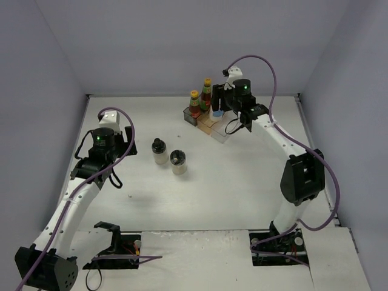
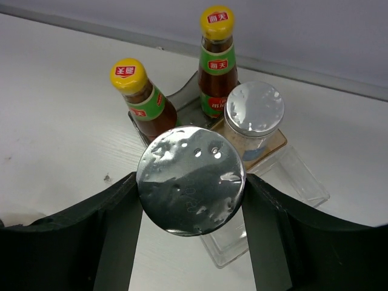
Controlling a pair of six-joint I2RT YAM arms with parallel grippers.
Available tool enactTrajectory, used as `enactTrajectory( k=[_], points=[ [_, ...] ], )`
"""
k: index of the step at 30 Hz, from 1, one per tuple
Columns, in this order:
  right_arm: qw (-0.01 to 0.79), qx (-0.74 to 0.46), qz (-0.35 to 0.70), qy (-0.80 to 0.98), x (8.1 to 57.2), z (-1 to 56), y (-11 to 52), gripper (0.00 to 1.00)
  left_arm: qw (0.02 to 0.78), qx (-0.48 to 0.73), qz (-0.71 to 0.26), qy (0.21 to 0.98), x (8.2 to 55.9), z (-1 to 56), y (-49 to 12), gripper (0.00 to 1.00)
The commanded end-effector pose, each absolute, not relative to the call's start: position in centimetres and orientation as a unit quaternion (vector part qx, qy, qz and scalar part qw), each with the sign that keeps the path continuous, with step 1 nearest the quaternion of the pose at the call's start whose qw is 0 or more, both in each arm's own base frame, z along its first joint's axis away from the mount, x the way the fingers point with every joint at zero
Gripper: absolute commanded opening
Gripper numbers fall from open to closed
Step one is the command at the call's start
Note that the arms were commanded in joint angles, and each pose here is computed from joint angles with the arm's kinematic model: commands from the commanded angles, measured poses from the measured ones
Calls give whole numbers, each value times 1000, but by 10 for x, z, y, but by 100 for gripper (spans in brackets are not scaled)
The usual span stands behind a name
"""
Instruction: Organize the condiment bottles
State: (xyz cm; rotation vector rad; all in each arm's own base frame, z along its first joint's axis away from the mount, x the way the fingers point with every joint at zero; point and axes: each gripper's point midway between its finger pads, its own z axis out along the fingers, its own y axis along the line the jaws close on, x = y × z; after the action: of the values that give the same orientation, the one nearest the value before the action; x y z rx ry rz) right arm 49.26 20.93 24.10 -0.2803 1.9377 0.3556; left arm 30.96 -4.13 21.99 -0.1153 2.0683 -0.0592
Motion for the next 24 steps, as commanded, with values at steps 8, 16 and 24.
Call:
enactTrajectory(
  k=[8, 16, 24],
  points=[
    [617, -130, 177, 755, 533, 283, 234, 0, 549, -48, -38, 834, 318, 247, -44, 77],
    [610, -133, 179, 761, 542, 266, 240, 0, 547, -48, -38, 835, 318, 246, -44, 77],
    [588, -138, 181, 776, 548, 240, 246, 0, 545, -47, -37, 836, 319, 246, -44, 77]
  ],
)
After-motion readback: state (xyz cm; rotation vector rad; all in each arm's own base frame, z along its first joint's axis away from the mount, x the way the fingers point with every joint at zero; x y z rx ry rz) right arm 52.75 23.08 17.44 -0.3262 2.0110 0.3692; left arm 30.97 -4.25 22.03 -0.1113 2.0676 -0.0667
